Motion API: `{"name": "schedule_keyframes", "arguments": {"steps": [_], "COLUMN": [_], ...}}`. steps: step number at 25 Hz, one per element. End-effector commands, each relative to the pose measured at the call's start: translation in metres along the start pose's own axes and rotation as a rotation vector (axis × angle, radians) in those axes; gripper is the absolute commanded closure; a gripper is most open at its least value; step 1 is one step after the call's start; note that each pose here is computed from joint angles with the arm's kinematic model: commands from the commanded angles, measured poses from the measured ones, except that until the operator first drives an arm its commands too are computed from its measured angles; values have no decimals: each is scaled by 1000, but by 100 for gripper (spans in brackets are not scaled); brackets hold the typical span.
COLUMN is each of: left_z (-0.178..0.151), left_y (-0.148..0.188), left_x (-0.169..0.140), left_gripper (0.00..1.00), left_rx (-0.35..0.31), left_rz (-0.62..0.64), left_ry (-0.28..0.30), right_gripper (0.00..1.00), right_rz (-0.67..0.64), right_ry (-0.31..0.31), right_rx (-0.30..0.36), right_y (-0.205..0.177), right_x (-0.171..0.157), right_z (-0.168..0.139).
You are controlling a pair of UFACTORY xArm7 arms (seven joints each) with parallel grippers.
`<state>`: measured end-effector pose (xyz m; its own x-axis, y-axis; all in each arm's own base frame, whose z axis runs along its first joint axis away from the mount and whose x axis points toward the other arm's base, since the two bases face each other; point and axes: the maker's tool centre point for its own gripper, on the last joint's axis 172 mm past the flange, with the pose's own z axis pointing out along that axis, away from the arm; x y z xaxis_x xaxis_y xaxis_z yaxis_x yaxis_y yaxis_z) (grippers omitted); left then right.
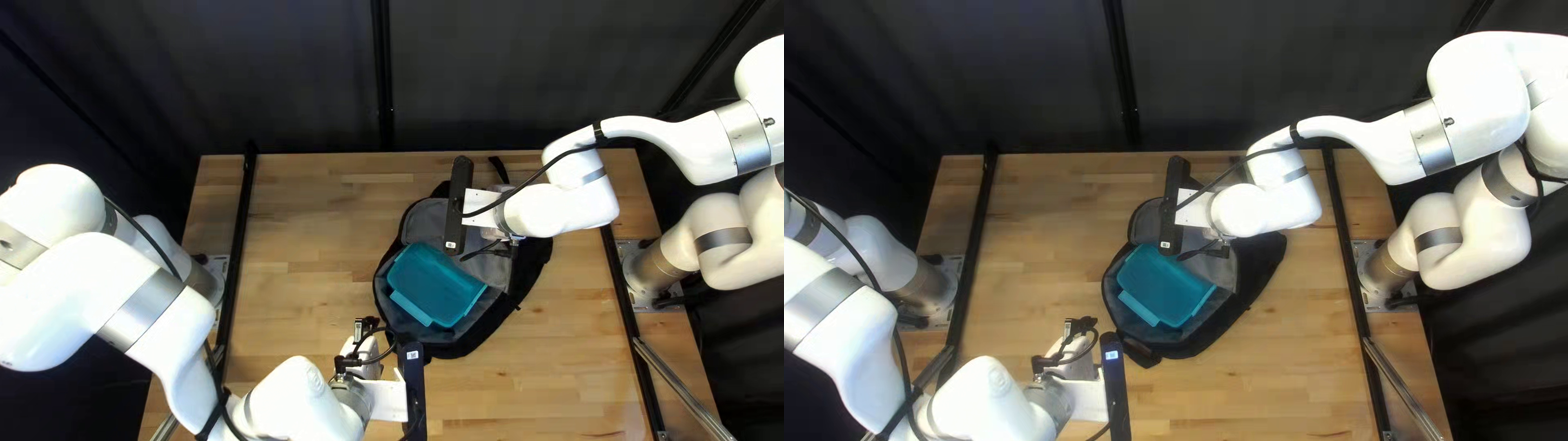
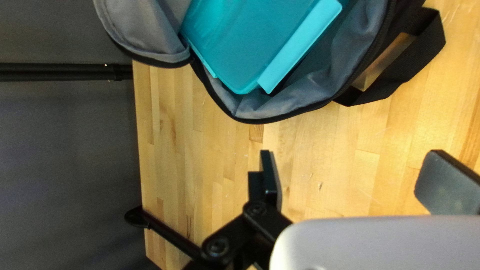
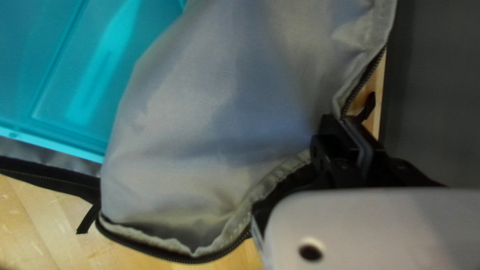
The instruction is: Remove a lunch box from a kids backpack
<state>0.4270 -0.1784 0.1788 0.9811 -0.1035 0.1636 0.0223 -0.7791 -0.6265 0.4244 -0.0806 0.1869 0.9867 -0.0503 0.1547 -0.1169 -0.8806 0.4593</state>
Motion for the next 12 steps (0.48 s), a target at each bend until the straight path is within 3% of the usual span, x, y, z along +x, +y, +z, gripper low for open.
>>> {"name": "schedule_keyframes", "arguments": {"steps": [1,5,12], "left_z": [-11,-11,48], "left_y": [17,16,-4], "left_x": [15,20,19], "left_gripper": [0,0,0], "left_rx": [58,140,231], "left_rz": [176,299,363], "left_ry": [75,134,230], "right_gripper": [100,100,100], "right_rz": [0,0,0], "right_ry": [0,0,0], "right_rx": [0,0,0], "right_y": [0,0,0], "right_x": [0,0,0], "right_z": [0,0,0]}}
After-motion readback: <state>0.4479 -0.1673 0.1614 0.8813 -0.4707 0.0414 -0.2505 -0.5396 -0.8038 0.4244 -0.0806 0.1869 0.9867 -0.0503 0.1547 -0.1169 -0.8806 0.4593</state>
